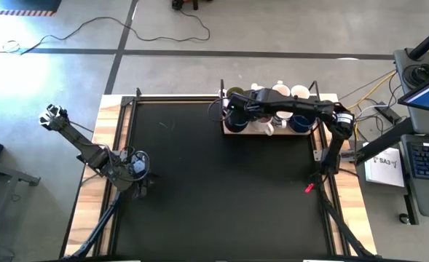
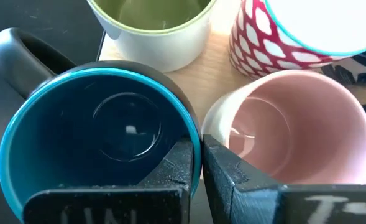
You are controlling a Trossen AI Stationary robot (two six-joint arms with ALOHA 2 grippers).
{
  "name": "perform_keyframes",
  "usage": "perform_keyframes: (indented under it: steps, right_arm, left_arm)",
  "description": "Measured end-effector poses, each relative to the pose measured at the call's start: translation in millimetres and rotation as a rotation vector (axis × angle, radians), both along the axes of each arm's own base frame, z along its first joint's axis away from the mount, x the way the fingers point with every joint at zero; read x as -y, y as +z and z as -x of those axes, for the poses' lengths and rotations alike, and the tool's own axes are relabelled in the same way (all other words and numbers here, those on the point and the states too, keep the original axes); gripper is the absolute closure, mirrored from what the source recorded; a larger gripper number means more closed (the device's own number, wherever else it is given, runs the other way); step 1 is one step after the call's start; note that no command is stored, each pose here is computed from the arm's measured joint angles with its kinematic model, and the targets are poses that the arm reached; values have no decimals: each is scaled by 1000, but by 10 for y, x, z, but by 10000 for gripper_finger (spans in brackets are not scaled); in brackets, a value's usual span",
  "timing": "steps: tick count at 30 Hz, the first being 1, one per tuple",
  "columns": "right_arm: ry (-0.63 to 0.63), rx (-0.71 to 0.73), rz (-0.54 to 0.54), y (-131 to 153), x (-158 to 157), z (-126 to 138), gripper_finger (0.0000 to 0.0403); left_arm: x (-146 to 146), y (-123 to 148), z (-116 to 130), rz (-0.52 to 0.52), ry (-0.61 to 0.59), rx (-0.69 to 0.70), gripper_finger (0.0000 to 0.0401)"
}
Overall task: Place coffee mugs
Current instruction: Put the black mug on the shelf
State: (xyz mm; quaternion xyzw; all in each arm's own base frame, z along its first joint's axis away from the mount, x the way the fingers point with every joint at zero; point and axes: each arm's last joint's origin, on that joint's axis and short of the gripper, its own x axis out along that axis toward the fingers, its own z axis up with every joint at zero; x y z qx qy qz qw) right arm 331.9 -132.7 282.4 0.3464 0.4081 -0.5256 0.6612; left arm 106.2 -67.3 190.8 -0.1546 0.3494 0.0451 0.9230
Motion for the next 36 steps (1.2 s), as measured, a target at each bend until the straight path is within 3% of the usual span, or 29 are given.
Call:
perform_keyframes:
  steps: [36]
  right_arm:
    - [122, -47, 7, -74, 62, -58, 390]
  left_arm:
    - [-14, -2, 1, -21, 33, 11, 266]
